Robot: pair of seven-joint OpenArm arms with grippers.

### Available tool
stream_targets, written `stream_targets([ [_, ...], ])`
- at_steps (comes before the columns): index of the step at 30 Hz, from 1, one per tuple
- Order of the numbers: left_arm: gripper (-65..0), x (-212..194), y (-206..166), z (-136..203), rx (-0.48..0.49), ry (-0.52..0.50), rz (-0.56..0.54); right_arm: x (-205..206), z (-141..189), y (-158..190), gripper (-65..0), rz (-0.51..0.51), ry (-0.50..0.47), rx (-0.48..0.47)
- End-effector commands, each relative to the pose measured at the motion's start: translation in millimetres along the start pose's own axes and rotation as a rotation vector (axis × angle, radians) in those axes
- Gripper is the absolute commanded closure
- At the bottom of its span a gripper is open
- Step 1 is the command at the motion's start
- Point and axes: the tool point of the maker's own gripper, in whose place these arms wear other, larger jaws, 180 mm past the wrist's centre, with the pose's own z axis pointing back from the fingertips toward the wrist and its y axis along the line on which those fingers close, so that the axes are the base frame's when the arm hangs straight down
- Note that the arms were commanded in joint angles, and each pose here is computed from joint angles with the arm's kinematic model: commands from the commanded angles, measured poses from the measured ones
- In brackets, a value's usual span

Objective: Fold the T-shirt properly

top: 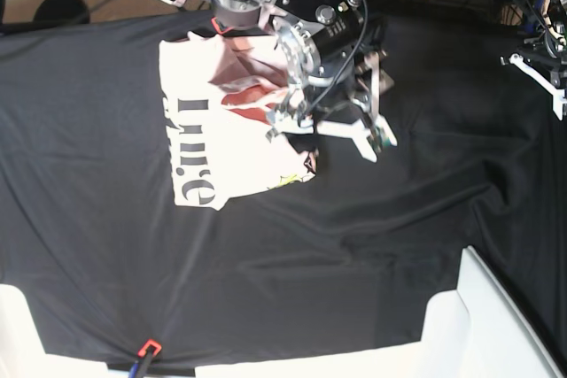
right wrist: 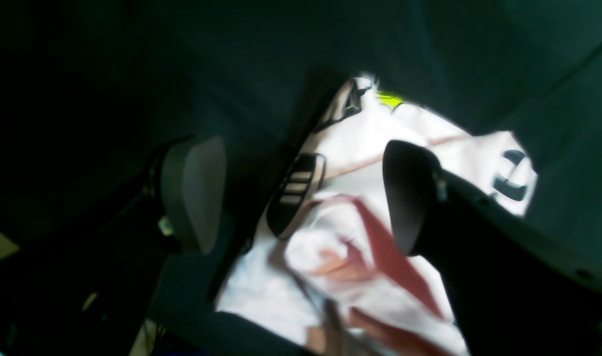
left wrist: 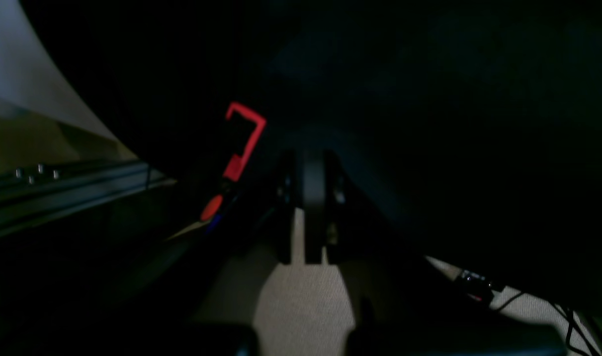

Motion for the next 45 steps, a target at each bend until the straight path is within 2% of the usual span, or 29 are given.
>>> stream_targets([
  [1, -4.0, 12, 9, 3, 0.020, -0.035, -0.009, 19, 3, -20, -47.4, -0.008, -0.061, -0.050],
  [4, -4.0, 12, 10, 3, 0.023, -0.034, -0.011, 21, 2, -66, -47.4, -0.027, -0.071, -0.185],
  [8, -4.0, 12, 14, 4, 0.029, -0.036, -0.009, -11, -4, -133, -47.0, -0.121, 0.007, -0.354],
  [9, -4.0, 12, 14, 4, 0.029, -0.036, -0.009, -18, -4, -147, -45.3, -0.137, 0.020, -0.384],
  [10, -4.0, 12, 14, 4, 0.029, -0.036, -0.009, -26, -4, -159, -40.9, -0.151, 0.030, -0.412],
  [11, -4.0, 12, 14, 4, 0.029, -0.036, -0.009, -37, -3, -167, -33.7, -0.165, 0.048, -0.433],
  [14, -4.0, 12, 13, 3, 0.028, -0.036, -0.011, -68, 1, -185, -5.9, -0.215, 0.116, -0.481],
  [15, -4.0, 12, 13, 3, 0.028, -0.036, -0.011, -80, 2, -185, -3.3, -0.224, 0.144, -0.483],
  [23, -4.0, 14, 12, 4, 0.027, -0.039, -0.012, -130, 13, -147, -3.8, -0.216, 0.212, -0.428],
  [29, -4.0, 14, 12, 4, 0.027, -0.039, -0.012, -142, 18, -117, -2.3, -0.237, 0.240, -0.375],
  [37, -4.0, 14, 12, 4, 0.027, -0.040, -0.011, -138, 28, -53, -2.3, -0.220, 0.246, -0.234],
  [40, -4.0, 15, 12, 4, 0.027, -0.042, -0.011, -131, 26, -55, -2.9, -0.227, 0.231, -0.237],
  [43, -4.0, 15, 12, 4, 0.027, -0.042, -0.011, -121, 20, -72, -3.6, -0.227, 0.209, -0.269],
  [45, -4.0, 14, 13, 4, 0.029, -0.042, -0.009, -122, 17, -92, -9.9, -0.255, 0.216, -0.316],
])
